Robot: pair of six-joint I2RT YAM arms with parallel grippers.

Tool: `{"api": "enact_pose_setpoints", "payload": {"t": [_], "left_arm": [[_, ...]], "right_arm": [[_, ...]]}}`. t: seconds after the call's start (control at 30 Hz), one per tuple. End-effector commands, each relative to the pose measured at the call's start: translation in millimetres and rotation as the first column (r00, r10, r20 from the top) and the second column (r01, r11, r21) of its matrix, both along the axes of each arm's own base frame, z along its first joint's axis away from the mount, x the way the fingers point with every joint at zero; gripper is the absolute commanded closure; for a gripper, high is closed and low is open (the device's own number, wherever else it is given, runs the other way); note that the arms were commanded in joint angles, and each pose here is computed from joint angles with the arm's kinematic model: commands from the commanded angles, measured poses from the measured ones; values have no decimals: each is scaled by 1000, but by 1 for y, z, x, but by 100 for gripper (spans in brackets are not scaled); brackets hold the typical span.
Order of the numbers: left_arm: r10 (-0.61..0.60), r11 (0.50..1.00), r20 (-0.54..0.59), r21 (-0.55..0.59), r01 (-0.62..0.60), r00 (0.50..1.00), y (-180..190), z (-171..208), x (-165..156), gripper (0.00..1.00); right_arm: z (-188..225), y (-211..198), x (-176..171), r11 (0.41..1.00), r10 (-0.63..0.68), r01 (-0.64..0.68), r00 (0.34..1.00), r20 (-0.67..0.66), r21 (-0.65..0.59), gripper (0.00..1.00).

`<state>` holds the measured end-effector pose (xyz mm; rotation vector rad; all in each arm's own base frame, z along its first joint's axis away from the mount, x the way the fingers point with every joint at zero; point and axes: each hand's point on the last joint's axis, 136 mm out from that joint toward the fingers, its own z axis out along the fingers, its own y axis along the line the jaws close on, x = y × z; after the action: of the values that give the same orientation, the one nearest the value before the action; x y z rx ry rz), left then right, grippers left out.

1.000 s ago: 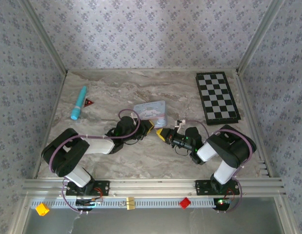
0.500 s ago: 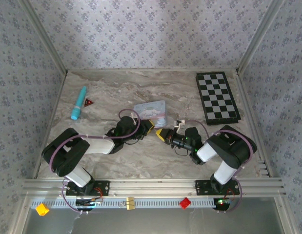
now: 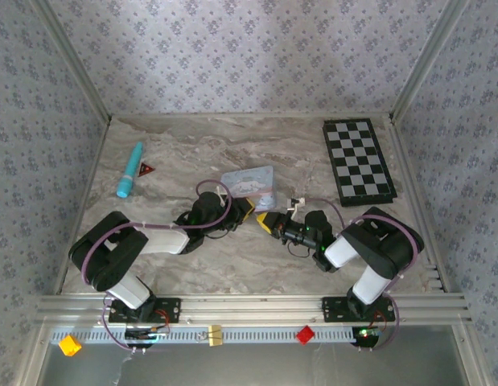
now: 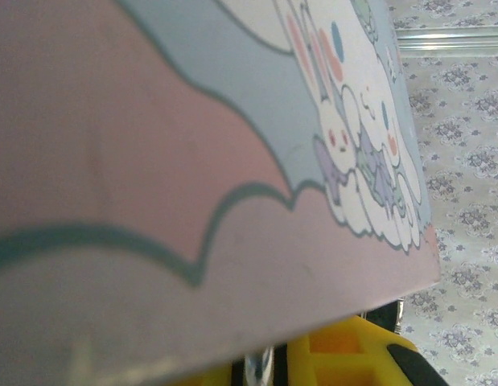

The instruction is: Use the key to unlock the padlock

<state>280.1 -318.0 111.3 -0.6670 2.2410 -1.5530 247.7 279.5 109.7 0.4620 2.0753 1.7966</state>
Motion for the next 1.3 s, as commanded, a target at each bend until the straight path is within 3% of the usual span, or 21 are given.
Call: {"api": "enact_pose_setpoints", "payload": {"t": [0.0,1.27], "left_arm": [[-45,997,45,-54,47,998,-9,21,-5,99],[-40,996,86,-73,46,995,-11,37,-7,100]], "right_arm": [[2,-3,3,1000,-16,16,1000,25,0,100],[4,3,9,1000,-17,17,1000,13,15,100]]}}
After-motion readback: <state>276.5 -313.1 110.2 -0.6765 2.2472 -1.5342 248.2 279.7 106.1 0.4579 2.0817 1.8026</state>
